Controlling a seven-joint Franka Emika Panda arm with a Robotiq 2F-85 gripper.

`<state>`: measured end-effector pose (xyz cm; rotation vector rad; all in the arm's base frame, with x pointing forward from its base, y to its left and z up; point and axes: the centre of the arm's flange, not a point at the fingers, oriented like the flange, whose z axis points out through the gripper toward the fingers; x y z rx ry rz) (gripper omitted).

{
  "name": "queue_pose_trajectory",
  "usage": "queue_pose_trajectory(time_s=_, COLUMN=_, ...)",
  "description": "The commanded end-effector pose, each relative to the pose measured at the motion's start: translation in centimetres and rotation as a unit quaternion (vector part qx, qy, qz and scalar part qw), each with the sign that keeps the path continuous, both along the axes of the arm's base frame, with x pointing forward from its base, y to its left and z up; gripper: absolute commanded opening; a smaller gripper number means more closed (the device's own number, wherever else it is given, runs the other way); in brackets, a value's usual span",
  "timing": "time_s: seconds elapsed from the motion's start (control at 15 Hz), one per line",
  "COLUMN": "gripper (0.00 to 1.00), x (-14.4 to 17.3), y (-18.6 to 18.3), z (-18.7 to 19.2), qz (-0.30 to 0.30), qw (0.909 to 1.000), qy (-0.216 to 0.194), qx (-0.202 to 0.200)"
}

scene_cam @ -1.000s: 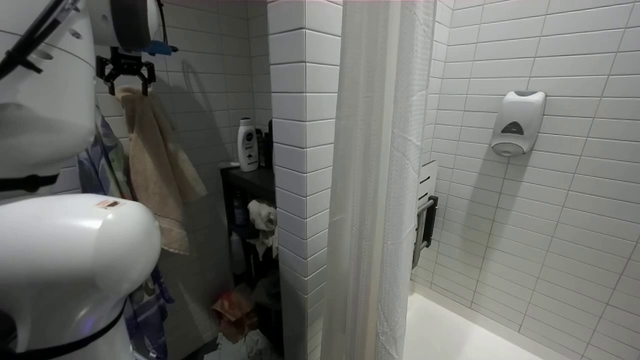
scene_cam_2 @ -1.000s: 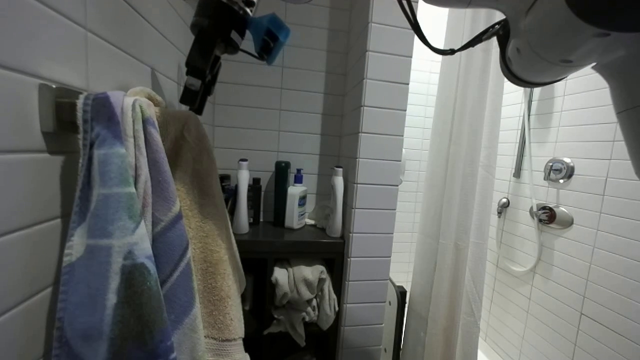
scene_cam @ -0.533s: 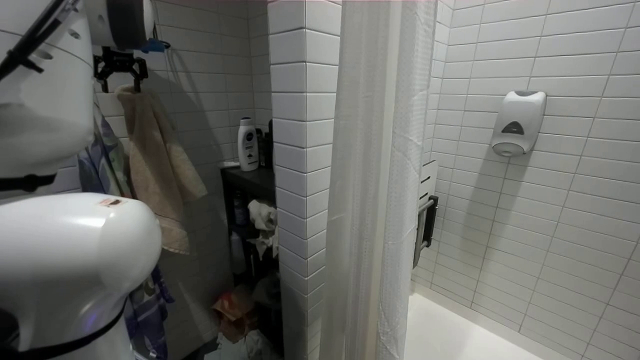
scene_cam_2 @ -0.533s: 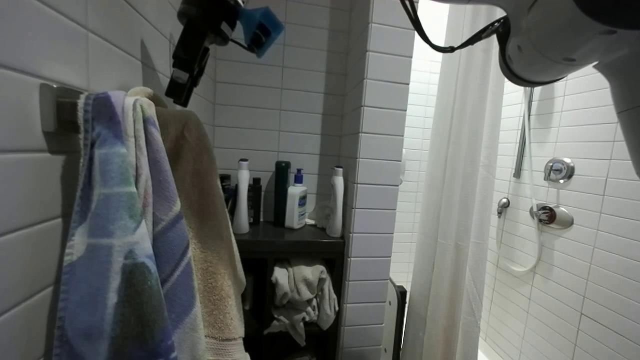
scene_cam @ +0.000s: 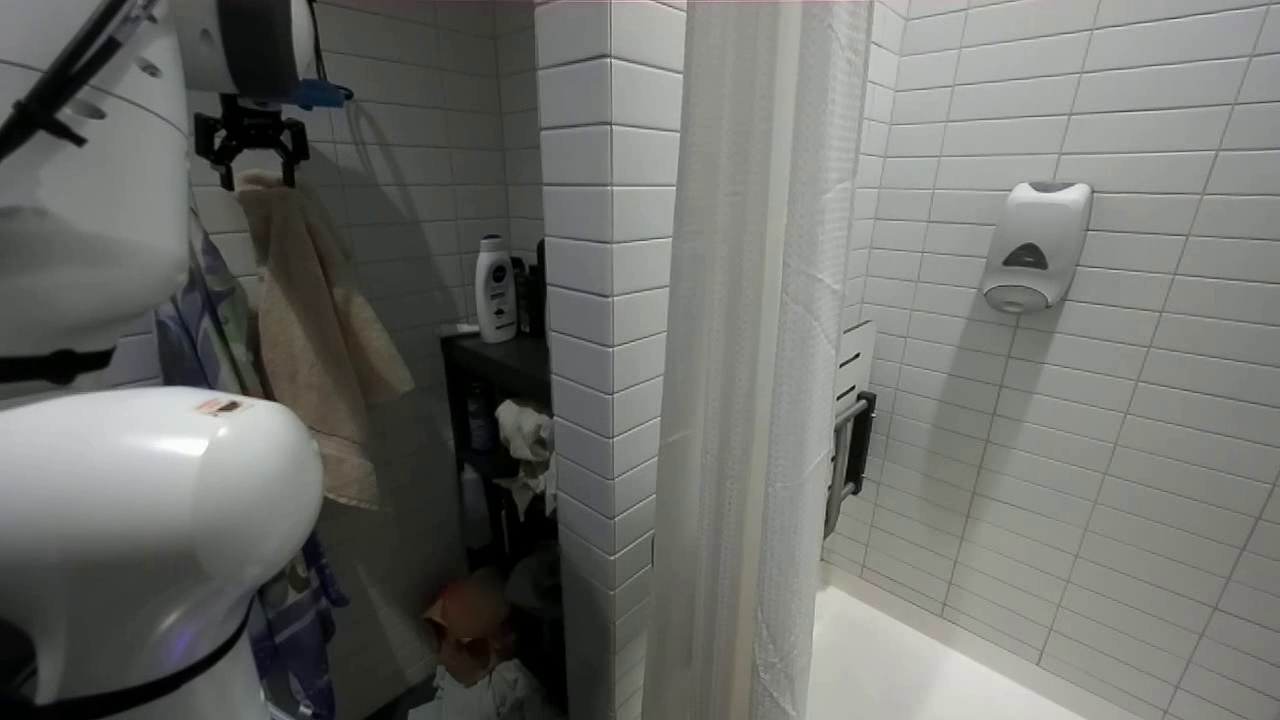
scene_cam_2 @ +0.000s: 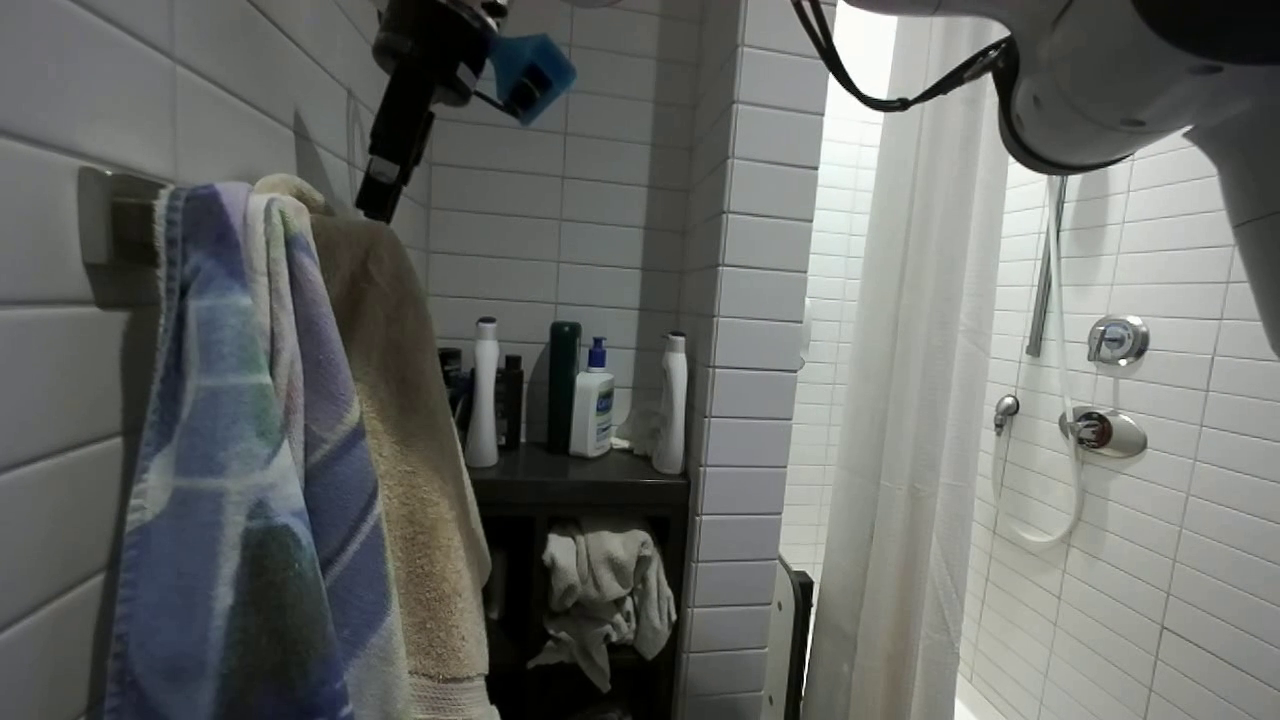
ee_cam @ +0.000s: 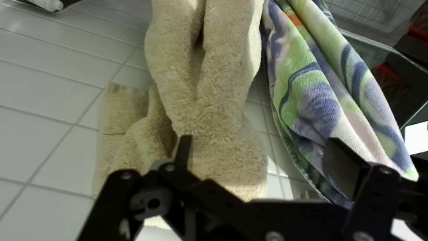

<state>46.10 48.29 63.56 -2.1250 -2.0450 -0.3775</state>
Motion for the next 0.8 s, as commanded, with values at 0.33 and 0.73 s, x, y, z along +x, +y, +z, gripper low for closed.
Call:
queue_pose_trajectory(time_s=0.33, gripper=1.00, x=0.76, y=-0.38, z=-0.03, qz=0.004, qw=0.9993, qy=-0.031, qx=-0.019)
queue_pose_trajectory(time_s=0.73, gripper=1.00, x=0.82, y=0.31, z=-0.28, qz=0.009, qw=0.9992, qy=-0.032, qx=-0.021)
